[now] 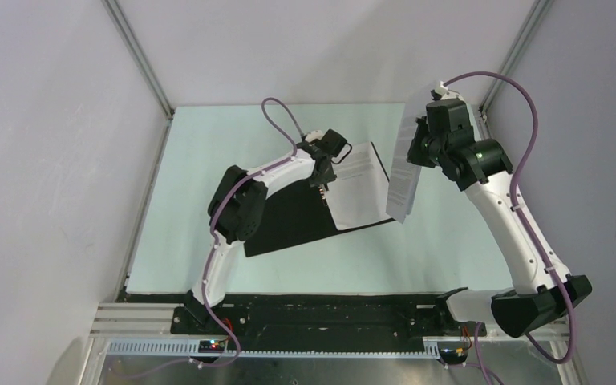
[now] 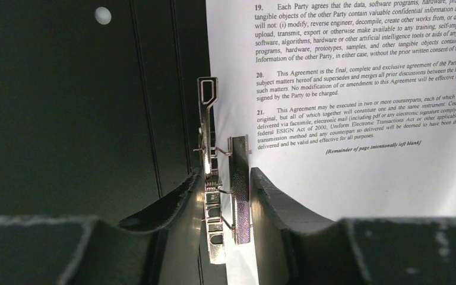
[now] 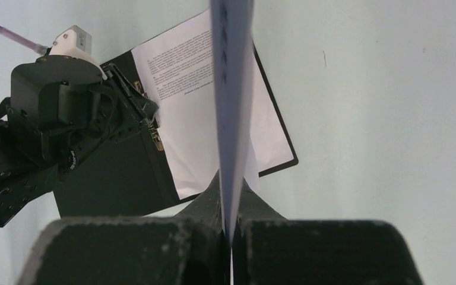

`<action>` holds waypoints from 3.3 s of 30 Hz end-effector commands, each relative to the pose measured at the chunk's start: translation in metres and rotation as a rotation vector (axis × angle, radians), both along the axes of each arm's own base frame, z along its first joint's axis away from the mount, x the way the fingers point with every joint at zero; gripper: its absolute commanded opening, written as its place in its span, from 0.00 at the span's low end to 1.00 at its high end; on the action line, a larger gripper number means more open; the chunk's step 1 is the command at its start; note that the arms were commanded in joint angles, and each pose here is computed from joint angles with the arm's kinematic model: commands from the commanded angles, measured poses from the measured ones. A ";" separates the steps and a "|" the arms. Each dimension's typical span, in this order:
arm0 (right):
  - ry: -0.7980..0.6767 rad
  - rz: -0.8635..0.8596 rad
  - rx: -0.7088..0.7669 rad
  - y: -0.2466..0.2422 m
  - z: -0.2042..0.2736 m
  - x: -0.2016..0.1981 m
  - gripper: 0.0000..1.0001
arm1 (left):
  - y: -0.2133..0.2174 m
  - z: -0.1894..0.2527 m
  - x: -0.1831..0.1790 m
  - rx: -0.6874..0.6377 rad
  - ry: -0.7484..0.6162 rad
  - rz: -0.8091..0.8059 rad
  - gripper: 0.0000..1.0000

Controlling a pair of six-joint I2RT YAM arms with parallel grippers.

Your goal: Put the files into the folder

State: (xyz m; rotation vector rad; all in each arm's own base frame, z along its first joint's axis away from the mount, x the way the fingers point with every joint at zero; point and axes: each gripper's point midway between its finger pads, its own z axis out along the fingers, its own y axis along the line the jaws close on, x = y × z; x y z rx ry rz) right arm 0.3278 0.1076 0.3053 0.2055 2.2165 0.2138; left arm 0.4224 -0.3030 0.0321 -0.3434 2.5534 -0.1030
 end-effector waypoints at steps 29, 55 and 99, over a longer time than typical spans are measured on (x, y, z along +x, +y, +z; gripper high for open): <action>0.025 0.220 0.303 0.067 -0.002 0.003 0.00 | 0.049 0.004 -0.096 -0.029 0.226 -0.203 0.02; 0.448 0.005 0.125 0.029 -0.255 -0.032 0.00 | 0.060 0.030 -0.116 -0.042 0.193 -0.281 0.30; 0.430 0.468 0.090 0.127 -0.233 -0.030 0.00 | 0.075 -0.010 -0.012 -0.094 0.206 -0.234 0.05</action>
